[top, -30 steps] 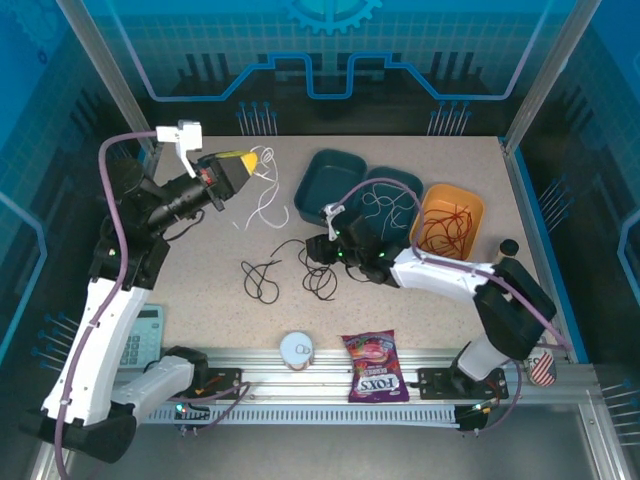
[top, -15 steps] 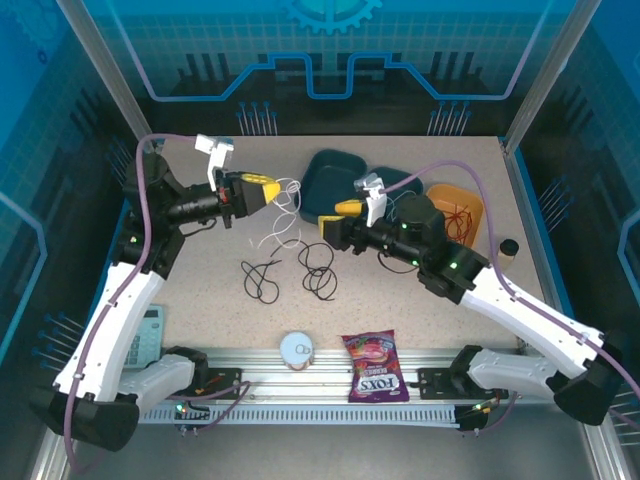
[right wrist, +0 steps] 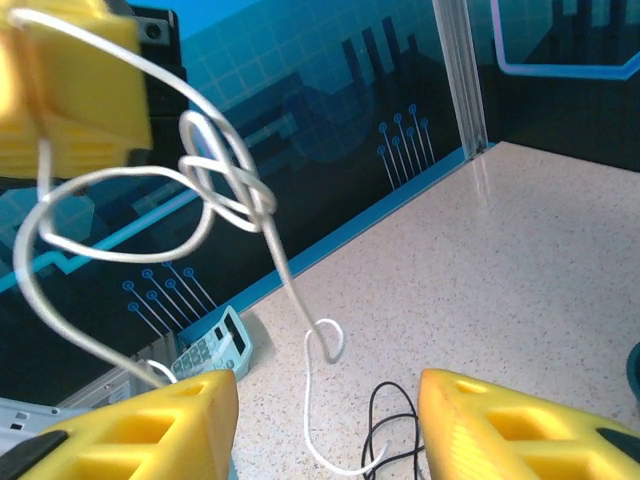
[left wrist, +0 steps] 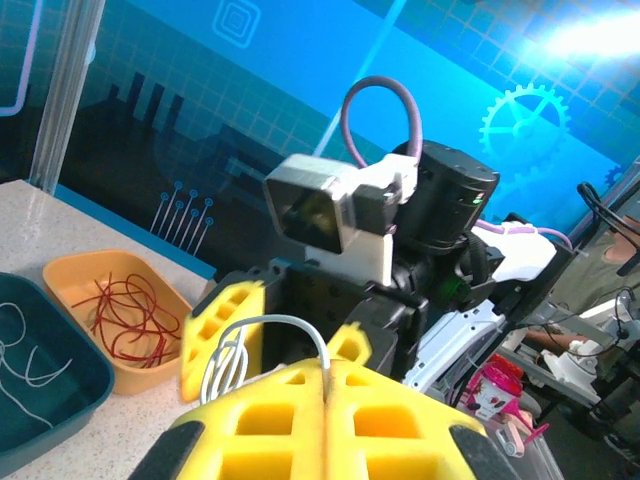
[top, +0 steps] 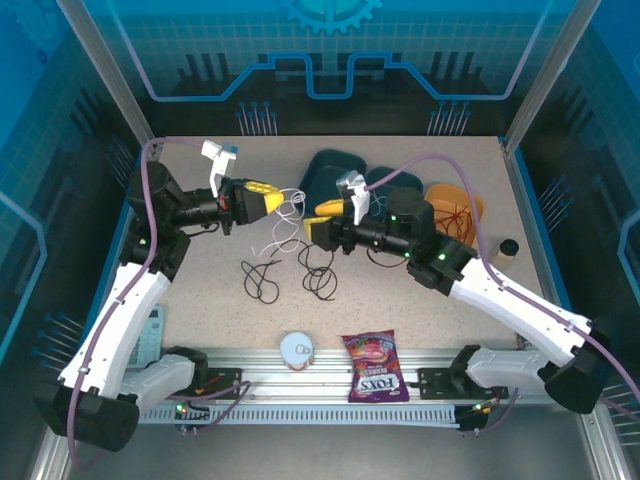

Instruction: Untangle the cables

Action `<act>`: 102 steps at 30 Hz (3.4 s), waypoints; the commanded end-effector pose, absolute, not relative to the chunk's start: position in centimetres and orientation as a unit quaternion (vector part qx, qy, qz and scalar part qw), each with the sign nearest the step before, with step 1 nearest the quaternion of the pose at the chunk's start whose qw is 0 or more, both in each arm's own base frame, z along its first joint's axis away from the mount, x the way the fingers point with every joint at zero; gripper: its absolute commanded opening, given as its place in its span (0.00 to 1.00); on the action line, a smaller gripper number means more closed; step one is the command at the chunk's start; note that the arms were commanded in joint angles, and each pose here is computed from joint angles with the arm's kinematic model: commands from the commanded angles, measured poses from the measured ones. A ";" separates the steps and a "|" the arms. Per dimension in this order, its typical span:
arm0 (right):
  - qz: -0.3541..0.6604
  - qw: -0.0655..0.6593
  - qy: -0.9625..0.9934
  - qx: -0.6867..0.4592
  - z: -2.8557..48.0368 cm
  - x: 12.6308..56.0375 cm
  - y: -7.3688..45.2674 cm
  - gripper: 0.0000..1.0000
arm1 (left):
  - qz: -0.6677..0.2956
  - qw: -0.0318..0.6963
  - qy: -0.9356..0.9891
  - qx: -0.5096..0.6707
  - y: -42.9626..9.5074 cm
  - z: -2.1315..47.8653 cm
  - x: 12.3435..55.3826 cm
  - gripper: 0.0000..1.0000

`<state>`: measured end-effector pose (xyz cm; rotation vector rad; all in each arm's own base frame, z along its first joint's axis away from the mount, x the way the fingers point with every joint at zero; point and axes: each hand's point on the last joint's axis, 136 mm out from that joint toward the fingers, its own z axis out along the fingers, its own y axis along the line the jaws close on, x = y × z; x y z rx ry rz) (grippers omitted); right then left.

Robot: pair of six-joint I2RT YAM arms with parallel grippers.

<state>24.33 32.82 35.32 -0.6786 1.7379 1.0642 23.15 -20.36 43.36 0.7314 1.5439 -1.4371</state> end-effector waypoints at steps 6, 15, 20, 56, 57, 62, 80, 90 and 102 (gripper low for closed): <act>0.460 0.483 0.685 -0.292 37.3 24.9 35.5 0.47 | -0.592 0.425 0.613 0.305 -20.7 42.9 22.5 0.00; 0.365 0.526 0.739 -0.209 36.1 28.4 31.8 0.07 | -0.587 0.425 0.619 0.303 -20.6 42.3 22.3 0.00; 0.367 0.538 0.731 -0.202 37.1 27.7 30.2 0.04 | -0.573 0.426 0.638 0.289 -20.5 41.6 22.9 0.02; 0.145 0.453 0.880 0.005 32.8 33.9 18.4 0.00 | -0.423 0.415 0.792 0.146 -17.9 33.6 29.7 0.99; 0.136 0.439 0.888 0.022 32.2 34.5 17.4 0.00 | -0.417 0.418 0.795 0.142 -17.7 33.4 29.8 0.99; 0.125 0.383 0.912 0.081 28.7 37.6 14.0 0.00 | -0.386 0.429 0.809 0.115 -16.5 32.2 29.9 0.99; 0.064 0.235 0.960 0.137 17.7 45.7 10.9 0.00 | -0.352 0.370 0.859 0.042 -14.9 26.2 29.4 0.99; 0.059 0.168 0.975 0.132 12.9 47.0 10.3 0.28 | -0.323 0.343 0.882 0.013 -13.9 23.8 29.2 0.99; 0.047 0.220 0.968 0.113 18.1 43.7 9.3 0.43 | -0.264 0.312 0.912 -0.032 -11.8 20.6 28.8 0.99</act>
